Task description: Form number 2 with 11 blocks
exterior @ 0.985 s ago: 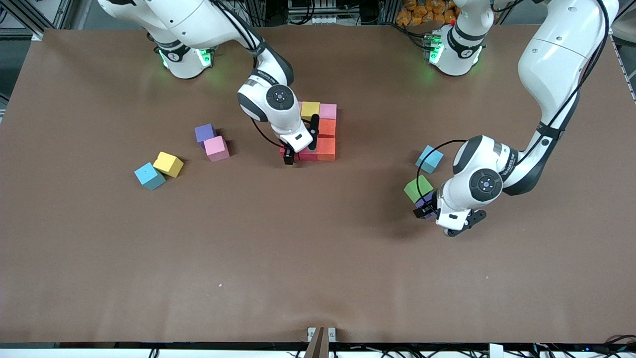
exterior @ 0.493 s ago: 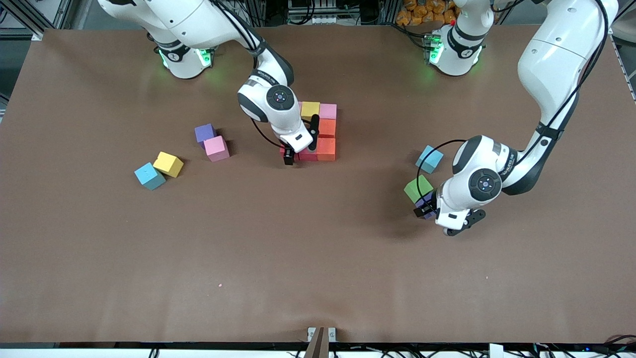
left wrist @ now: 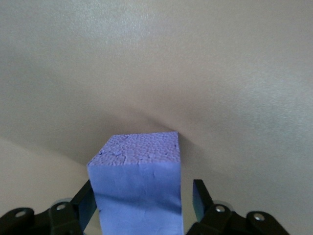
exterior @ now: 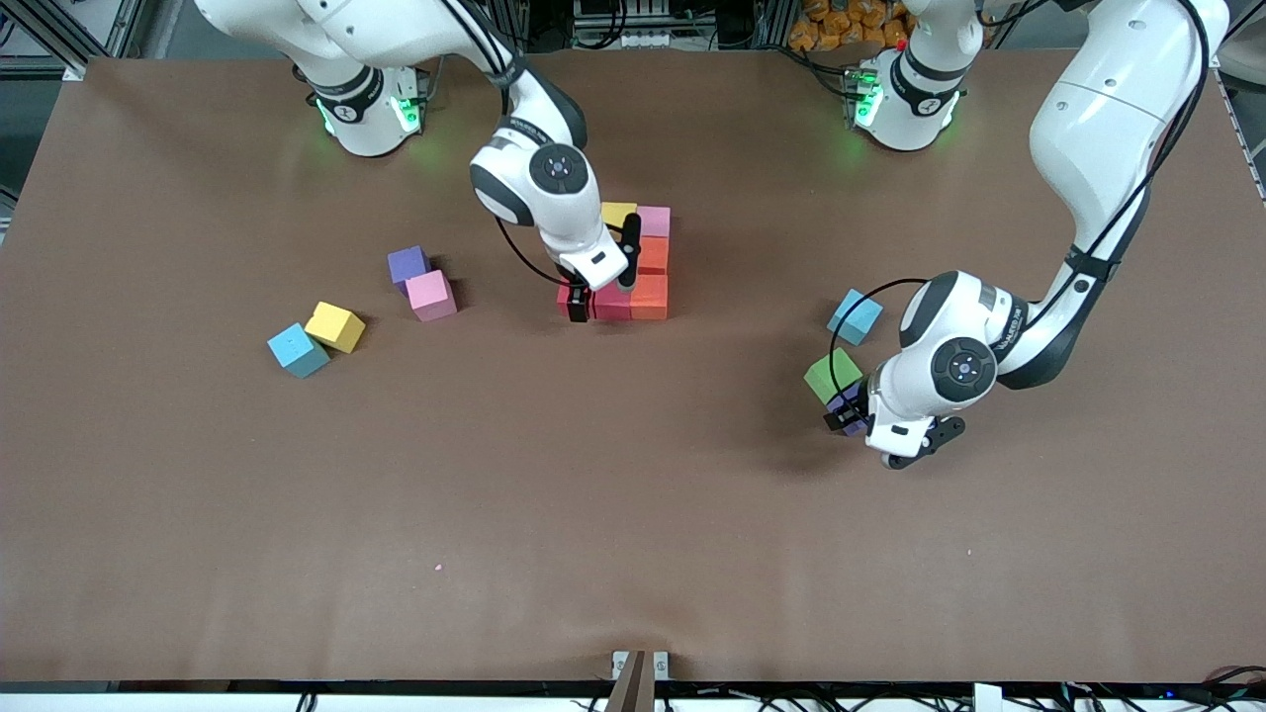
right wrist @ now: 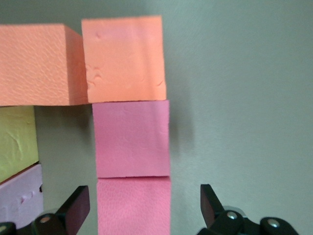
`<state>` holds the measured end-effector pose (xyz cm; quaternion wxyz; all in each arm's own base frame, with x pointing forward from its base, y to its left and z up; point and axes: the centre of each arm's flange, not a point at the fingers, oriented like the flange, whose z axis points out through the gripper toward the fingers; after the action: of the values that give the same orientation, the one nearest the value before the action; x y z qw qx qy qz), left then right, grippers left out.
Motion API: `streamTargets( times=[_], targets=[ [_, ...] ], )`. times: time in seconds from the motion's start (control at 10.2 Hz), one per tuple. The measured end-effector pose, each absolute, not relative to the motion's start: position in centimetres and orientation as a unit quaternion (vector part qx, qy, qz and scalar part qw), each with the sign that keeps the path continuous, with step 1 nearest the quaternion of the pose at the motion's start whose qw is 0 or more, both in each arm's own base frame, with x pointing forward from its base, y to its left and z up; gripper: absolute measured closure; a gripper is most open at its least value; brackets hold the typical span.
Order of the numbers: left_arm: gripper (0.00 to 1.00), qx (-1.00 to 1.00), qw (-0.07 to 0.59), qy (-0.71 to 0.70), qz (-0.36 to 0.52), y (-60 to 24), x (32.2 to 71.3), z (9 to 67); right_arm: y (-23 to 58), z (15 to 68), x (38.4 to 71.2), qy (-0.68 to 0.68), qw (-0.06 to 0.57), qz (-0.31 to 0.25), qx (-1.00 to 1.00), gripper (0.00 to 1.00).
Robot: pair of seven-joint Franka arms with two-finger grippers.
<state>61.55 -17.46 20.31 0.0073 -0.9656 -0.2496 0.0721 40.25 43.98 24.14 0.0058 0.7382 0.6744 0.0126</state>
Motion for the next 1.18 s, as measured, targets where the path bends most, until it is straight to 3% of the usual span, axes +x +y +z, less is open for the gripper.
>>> streamTargets(
  times=[0.2, 0.3, 0.79, 1.18],
  targets=[
    [0.22, -0.965, 0.008, -0.250, 0.076, -17.3, 61.5, 19.8, 43.1, 27.2, 40.6, 0.670, 0.023, 0.003, 0.742, 0.00],
    [0.39, -0.965, 0.008, -0.251, 0.076, -17.3, 61.5, 19.8, 42.4, 28.2, 40.8, 0.666, 0.031, -0.006, 0.745, 0.00],
    [0.43, -0.965, 0.002, -0.253, 0.063, -17.3, 62.5, 21.0, 29.1, 31.2, 45.7, 0.573, 0.059, -0.025, 0.817, 0.00],
    [0.43, -0.968, 0.013, -0.245, 0.049, -19.1, 64.4, 27.1, 18.2, 32.5, 48.6, 0.496, 0.068, -0.041, 0.865, 0.00]
  ],
)
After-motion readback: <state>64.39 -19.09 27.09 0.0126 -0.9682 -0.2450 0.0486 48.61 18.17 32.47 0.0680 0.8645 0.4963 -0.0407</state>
